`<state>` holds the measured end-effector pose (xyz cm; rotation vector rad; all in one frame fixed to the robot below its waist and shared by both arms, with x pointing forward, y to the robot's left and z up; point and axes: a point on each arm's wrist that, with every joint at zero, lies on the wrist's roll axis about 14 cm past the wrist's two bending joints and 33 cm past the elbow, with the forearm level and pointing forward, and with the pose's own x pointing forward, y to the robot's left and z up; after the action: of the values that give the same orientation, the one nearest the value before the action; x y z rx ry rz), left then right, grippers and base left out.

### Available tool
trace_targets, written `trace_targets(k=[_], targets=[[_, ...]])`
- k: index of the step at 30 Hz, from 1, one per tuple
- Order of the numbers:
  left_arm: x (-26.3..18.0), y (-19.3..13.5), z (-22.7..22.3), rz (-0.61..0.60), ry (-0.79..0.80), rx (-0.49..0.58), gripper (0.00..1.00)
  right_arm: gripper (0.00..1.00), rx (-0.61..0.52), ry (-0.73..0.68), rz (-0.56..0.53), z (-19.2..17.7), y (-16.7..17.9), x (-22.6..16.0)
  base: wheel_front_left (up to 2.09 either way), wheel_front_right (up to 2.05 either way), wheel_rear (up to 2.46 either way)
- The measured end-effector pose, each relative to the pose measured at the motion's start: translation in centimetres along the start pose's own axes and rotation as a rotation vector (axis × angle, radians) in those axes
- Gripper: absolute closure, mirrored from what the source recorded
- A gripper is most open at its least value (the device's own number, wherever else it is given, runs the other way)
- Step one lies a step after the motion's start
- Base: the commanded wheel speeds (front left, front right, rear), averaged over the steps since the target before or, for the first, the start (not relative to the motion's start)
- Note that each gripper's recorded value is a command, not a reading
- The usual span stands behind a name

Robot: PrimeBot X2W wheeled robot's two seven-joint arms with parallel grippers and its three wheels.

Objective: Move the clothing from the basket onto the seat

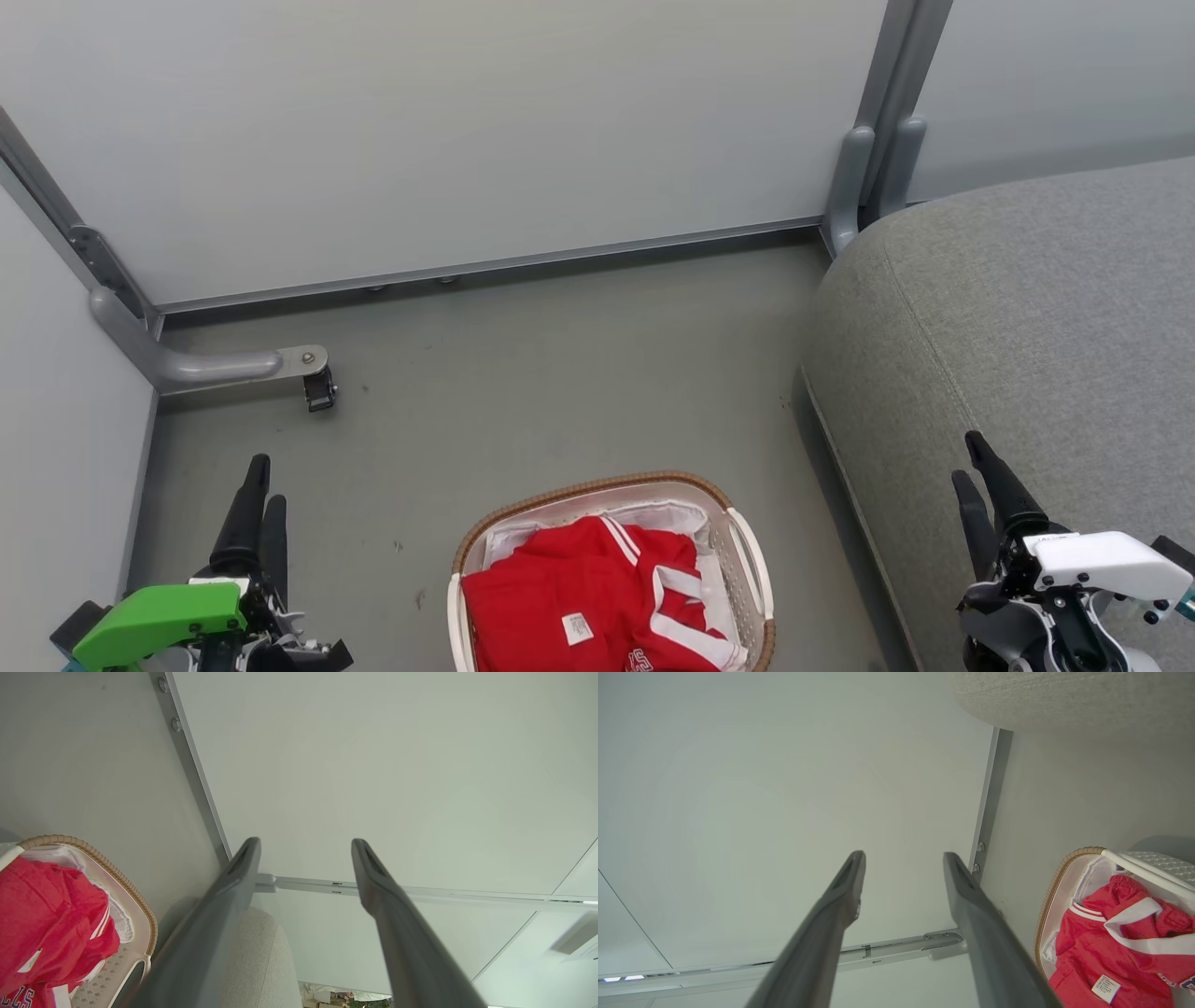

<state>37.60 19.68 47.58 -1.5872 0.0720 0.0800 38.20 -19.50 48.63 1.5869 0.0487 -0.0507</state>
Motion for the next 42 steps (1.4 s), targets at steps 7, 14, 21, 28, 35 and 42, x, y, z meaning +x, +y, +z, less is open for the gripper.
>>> trace_targets(k=[7, 14, 21, 28, 35, 42], targets=[[0.1, 0.3, -0.2, 0.011, -0.011, 0.036, 0.00, 0.00, -0.075, 0.006, -0.001, -0.3, 0.1, 0.2, 0.00, 0.00, 0.00], [0.1, 0.6, 0.2, 0.027, -0.028, 0.177, 0.00, 0.00, -0.195, 0.003, 0.007, -0.3, 0.5, 0.7, 0.00, 0.00, 0.00], [0.4, 0.8, 0.3, 0.037, -0.037, 0.313, 0.00, 0.00, -0.310, 0.001, 0.019, -0.6, 0.9, 1.2, 0.00, 0.00, 0.00], [0.6, 1.0, 0.1, 0.045, -0.033, 0.455, 0.00, 0.00, -0.434, 0.005, 0.027, -0.9, 1.1, 1.6, 0.00, 0.00, 0.00], [0.6, 1.3, 0.4, 0.054, -0.037, 0.598, 0.00, 0.00, -0.557, 0.009, 0.042, -1.2, 1.4, 1.9, 0.00, 0.00, 0.00], [0.4, 1.7, 0.4, 0.063, -0.032, 0.741, 0.00, 0.00, -0.686, 0.019, 0.060, -1.8, 1.6, 2.1, 0.00, 0.00, 0.00]])
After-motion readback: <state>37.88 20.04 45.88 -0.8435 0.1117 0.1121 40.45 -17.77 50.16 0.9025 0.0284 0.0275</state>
